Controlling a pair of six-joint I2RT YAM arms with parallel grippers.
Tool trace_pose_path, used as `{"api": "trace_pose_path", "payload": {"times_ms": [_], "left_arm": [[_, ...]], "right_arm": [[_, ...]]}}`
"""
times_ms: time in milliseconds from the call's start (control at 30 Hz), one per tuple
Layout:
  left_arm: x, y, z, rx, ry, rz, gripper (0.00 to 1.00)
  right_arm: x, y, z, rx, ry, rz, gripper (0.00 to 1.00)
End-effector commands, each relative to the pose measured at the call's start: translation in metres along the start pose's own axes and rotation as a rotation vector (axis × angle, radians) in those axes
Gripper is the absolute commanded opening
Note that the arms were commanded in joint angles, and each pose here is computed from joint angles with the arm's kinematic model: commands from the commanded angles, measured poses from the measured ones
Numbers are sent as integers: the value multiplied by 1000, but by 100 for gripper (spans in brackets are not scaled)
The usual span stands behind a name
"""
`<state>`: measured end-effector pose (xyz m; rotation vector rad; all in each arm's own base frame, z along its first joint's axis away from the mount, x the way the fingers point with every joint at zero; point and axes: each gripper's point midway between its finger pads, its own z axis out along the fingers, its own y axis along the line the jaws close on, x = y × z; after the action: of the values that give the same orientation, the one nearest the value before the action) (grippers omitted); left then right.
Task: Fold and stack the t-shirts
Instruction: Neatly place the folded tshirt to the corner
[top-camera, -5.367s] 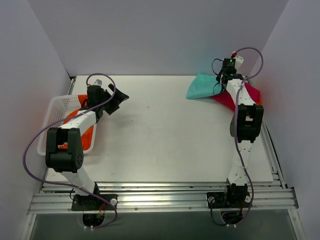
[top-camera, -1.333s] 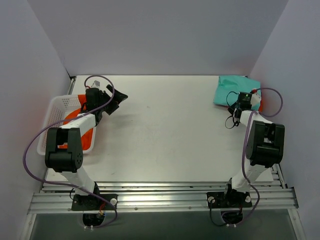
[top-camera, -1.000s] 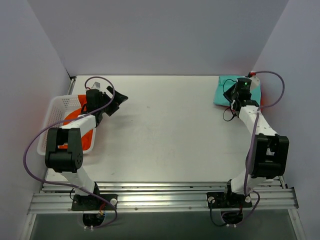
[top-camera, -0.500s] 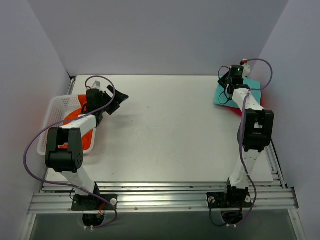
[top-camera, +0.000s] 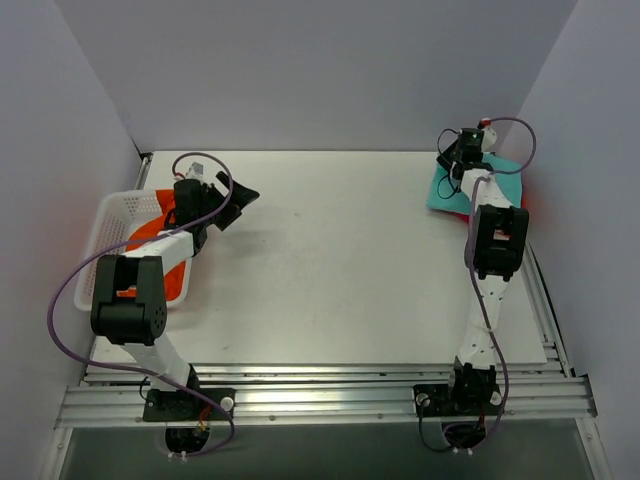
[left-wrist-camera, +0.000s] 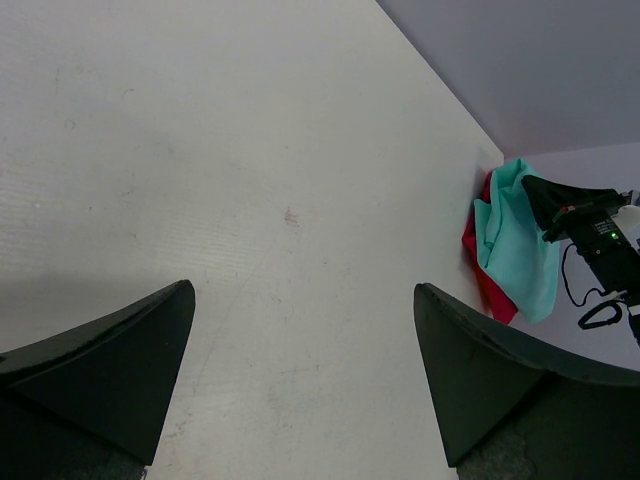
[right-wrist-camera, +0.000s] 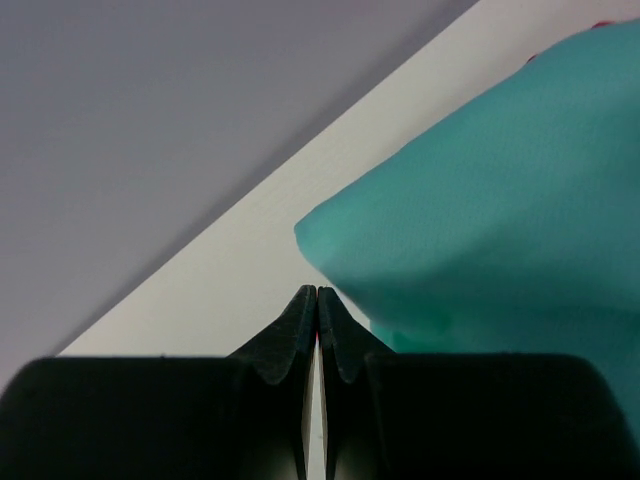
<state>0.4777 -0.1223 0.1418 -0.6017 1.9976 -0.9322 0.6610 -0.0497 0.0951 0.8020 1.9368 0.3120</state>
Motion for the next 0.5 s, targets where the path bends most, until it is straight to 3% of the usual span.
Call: {"api": "trace_pose_path", "payload": {"times_ms": [0,300,467], "left_arm": [[-10,-14,0,53,-33,50,100],[-15,-14,0,39,-48,63,100],[-16,-12,3,25,-55,72,100]], "right_arm": [[-26,-12,12,-3,-53,17,0],[-24,-55,49,5,-64,119,0],[-31,-54,65,-37,-110,144,0]]}}
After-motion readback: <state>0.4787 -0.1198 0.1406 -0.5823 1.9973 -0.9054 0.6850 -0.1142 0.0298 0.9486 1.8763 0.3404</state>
